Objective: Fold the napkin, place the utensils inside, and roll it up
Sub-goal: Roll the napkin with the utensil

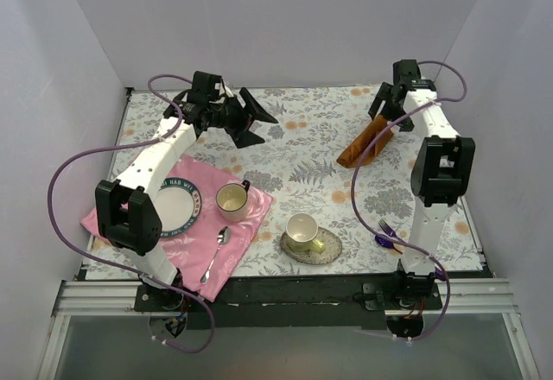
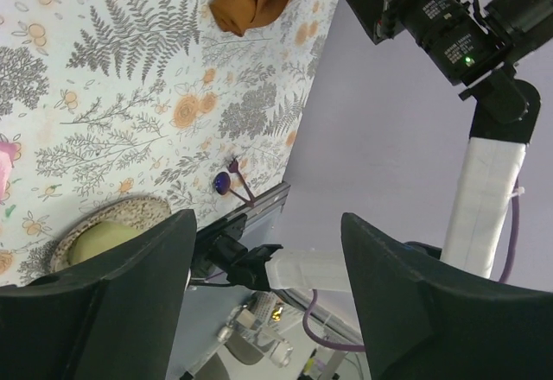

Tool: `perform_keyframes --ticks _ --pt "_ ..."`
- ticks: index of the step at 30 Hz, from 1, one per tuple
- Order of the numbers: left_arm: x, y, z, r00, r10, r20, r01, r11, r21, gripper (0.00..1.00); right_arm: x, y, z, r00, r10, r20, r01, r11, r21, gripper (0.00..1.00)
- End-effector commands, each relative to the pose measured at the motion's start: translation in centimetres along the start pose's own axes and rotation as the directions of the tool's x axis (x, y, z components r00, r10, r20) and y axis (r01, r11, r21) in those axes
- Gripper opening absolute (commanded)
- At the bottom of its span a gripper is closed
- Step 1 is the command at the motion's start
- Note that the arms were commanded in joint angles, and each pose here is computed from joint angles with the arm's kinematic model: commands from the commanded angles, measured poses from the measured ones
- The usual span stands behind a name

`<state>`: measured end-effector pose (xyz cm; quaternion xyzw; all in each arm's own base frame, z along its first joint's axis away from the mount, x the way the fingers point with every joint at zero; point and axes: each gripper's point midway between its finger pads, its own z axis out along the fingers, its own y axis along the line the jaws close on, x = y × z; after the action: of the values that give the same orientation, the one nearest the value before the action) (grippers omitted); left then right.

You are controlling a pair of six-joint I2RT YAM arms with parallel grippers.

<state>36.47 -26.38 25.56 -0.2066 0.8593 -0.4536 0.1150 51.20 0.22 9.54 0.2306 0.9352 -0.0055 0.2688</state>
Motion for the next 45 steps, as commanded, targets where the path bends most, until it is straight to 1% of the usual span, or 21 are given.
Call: perform_keyframes --ticks 1,2,4,7,9,12,13,16,18,20,21,23,25,28,35,36,38,39,42,44,45 --pt "0.2 -3.4 -1.9 0.995 0.099 -0.006 -0.099 0.992 0.072 0.7 -3.0 -0.2 -9.9 0.98 -0.096 0.172 0.099 0.995 -0.011 0.99" --pt "0.2 -3.8 -2.0 0.994 0.108 -0.008 -0.107 0.991 0.081 0.74 -2.5 -0.1 -10.6 0.978 -0.117 0.175 0.122 0.992 -0.02 0.99" --pt "0.2 -4.2 -2.3 0.992 0.123 -0.01 -0.122 0.988 0.091 0.76 -2.4 1.6 -13.1 0.966 -0.139 0.216 0.165 0.98 -0.107 0.99" --pt "0.7 -4.5 -2.3 0.992 0.125 -0.015 -0.123 0.988 0.094 0.79 -1.3 1.4 -15.0 0.97 -0.127 0.21 0.159 0.977 -0.144 0.99" --pt "1.1 -4.8 -2.1 0.991 0.133 -0.02 -0.131 0.987 0.093 0.79 -0.8 0.9 -14.0 0.976 -0.079 0.203 0.121 0.972 -0.2 0.99" --pt "2.3 -5.6 -1.9 0.988 0.152 -0.033 -0.148 0.984 0.097 0.78 -0.3 -2.1 -11.2 0.993 0.002 0.119 0.017 0.988 -0.154 0.99" --pt "2.6 -5.9 -1.9 0.987 0.158 -0.032 -0.154 0.983 0.1 0.77 1.1 -2.4 -9.6 0.998 0.035 0.058 -0.025 0.988 -0.152 0.99" --pt "4.5 -6.3 -1.6 0.979 0.195 -0.061 -0.187 0.976 0.11 0.76 3.0 -3.3 -7.0 0.997 0.08 -0.002 -0.08 0.992 -0.102 0.91" --pt "5.1 -5.7 -1.3 0.974 0.214 -0.077 -0.206 0.974 0.099 0.76 3.4 -4.3 -5.3 0.991 0.134 0.016 -0.132 0.989 -0.064 0.85" --pt "5.4 -5.4 -1.5 0.97 0.228 -0.08 -0.219 0.97 0.101 0.75 3.3 -6.5 -3.5 0.982 0.185 0.042 -0.187 0.982 0.033 0.75" --pt "5.6 -5.1 -1.5 0.968 0.236 -0.087 -0.228 0.968 0.101 0.75 2.9 -7.8 -2.9 0.976 0.209 0.055 -0.213 0.974 0.072 0.74" --pt "5.9 -4.6 -1.5 0.962 0.258 -0.093 -0.249 0.964 0.099 0.76 2.5 -7.5 -1.2 0.978 0.208 0.03 -0.209 0.977 0.049 0.66" --pt "5.8 -4.1 -1.5 0.956 0.28 -0.091 -0.273 0.958 0.084 0.77 3.0 -7.9 0.6 0.983 0.185 -0.014 -0.183 0.98 0.085 0.66" --pt "5.6 -3.8 -1.4 0.948 0.305 -0.09 -0.299 0.952 0.069 0.79 2.8 -8.2 2.1 0.988 0.154 -0.022 -0.151 0.983 0.106 0.68" --pt "5.0 -4.9 -0.7 0.94 0.327 -0.099 -0.318 0.943 0.094 0.79 2.7 -8.5 4.1 0.988 0.149 -0.025 -0.145 0.982 0.119 0.65" --pt "4.9 -4.7 -0.3 0.941 0.322 -0.106 -0.314 0.945 0.088 0.79 2.7 -8.5 4.4 0.988 0.149 -0.033 -0.144 0.982 0.118 0.58" --pt "4.8 -4.8 -0.3 0.94 0.322 -0.109 -0.314 0.945 0.087 0.79 2.7 -8.4 4.6 0.987 0.156 -0.04 -0.151 0.982 0.112 0.55" --pt "4.7 -4.8 -0.2 0.941 0.321 -0.109 -0.313 0.946 0.088 0.79 2.6 -8.2 4.6 0.986 0.159 -0.041 -0.155 0.983 0.095 0.49" --pt "4.6 -4.7 0.0 0.941 0.319 -0.114 -0.311 0.947 0.085 0.79 2.6 -8.0 4.3 0.985 0.167 -0.037 -0.163 0.983 0.088 0.47" --pt "4.4 -4.7 0.1 0.942 0.317 -0.115 -0.309 0.948 0.082 0.79 2.3 -7.9 4.1 0.985 0.169 -0.029 -0.167 0.983 0.076 0.4" --pt "4.4 -4.7 0.2 0.942 0.316 -0.115 -0.308 0.948 0.083 0.79 2.0 -7.7 3.8 0.986 0.164 -0.022 -0.162 0.985 0.065 0.33"
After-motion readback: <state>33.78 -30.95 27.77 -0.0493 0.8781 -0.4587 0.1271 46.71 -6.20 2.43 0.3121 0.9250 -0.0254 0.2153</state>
